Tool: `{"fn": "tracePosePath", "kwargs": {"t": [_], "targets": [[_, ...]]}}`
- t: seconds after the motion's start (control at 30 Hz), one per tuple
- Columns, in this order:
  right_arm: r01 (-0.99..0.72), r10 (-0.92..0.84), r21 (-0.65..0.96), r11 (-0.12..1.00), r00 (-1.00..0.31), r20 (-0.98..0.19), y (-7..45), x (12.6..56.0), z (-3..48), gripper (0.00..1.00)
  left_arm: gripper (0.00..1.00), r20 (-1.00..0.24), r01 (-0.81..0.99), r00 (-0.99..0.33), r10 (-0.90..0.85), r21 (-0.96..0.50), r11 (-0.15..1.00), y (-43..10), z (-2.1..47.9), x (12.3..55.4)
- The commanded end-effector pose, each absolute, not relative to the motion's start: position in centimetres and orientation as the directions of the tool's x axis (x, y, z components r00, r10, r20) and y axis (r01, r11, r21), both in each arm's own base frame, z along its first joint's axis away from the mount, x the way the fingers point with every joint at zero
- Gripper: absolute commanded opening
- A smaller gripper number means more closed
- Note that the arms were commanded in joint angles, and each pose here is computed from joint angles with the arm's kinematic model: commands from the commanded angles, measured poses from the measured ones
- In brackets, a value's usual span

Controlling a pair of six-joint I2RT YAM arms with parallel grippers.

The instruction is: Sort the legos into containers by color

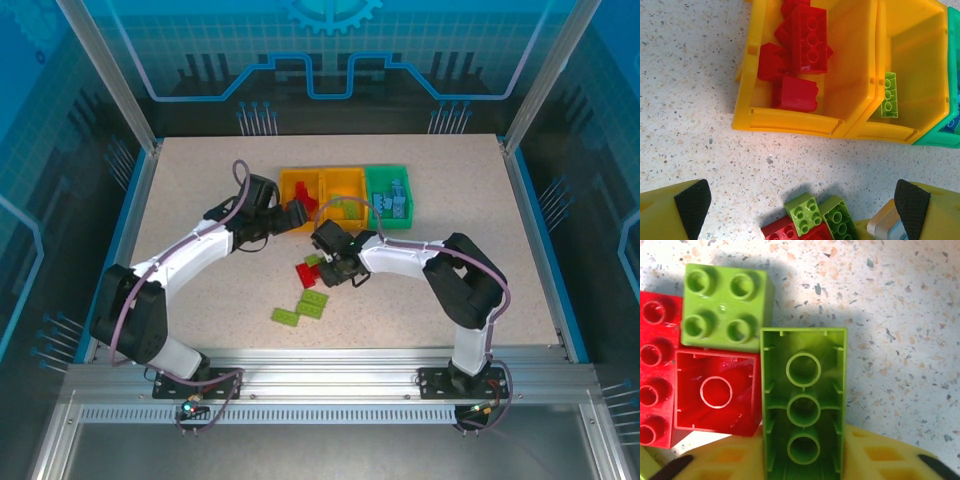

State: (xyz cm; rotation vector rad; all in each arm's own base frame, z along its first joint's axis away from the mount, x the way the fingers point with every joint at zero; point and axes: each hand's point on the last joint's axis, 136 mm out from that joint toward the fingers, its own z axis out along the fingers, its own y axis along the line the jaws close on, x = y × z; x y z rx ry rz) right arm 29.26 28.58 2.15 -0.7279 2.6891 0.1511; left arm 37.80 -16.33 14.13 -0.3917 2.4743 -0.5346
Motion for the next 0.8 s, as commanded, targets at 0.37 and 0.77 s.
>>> {"fn": "tracePosePath", "kwargs": {"t": [0.37, 0.77], "targets": [[-0.406, -0.321, 0.062, 0.912, -0.799, -0.508, 24.8, 33.1, 11.0, 0.26, 0.99, -0.438, -0.239, -0.804, -0.401, -0.380, 0.893, -13.6, 11.8, 34.6], [-0.262, -0.203, 0.055, 0.964, -0.851, -0.484, 22.9, 44.1, 11.2, 0.28, 0.99, -0.401, -0.230, -0.839, -0.369, -0.354, 0.907, -14.4, 9.7, 32.4]]}}
